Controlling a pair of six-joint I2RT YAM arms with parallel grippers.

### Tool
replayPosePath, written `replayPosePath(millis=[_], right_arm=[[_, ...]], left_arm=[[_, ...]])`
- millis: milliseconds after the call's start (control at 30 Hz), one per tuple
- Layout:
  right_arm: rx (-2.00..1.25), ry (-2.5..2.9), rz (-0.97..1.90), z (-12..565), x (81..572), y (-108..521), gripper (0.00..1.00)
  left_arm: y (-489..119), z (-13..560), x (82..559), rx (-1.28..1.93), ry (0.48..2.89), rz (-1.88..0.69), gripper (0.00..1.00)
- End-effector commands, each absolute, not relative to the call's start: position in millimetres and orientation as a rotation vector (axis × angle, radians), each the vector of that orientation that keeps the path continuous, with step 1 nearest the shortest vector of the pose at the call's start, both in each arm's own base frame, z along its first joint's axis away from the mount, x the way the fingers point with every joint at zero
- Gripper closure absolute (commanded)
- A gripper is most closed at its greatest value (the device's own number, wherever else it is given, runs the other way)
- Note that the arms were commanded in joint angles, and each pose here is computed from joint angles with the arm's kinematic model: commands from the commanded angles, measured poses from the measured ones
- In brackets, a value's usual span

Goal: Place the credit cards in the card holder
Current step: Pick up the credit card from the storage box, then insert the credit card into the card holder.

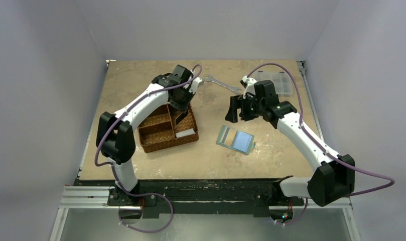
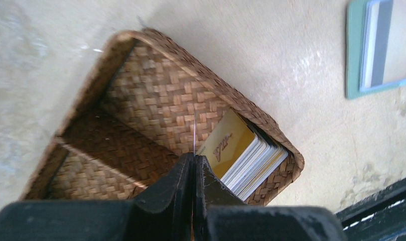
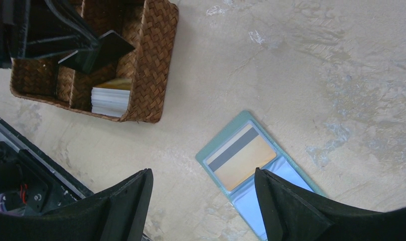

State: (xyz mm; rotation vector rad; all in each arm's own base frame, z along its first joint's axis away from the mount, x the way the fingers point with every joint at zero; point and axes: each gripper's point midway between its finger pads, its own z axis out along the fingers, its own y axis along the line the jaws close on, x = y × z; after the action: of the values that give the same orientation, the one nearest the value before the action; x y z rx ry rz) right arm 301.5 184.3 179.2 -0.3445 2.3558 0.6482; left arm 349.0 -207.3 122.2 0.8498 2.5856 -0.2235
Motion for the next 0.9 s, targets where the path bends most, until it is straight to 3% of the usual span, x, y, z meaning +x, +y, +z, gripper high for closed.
replayPosePath(millis=[0,200,433,867], right_arm=[[-0.362,2.308,0.680,191,298,187,0.18],[-0.291,2.331,0.652,202,306,184,0.18],[-0.183,2.275,0.722,249,325,197,0.17],[-0.281,1.972,1.508,288,284,316,0.16]], left_arm=[[-206,195,376,0.696,2.407,-0.158,1.00],[-206,242,388,0.534,2.370,-0.172,1.00],[-214,314,378,0.252,2.212,-0.450,1.00],[-190,341,357,-0.086,1.953,-0.765,1.00]])
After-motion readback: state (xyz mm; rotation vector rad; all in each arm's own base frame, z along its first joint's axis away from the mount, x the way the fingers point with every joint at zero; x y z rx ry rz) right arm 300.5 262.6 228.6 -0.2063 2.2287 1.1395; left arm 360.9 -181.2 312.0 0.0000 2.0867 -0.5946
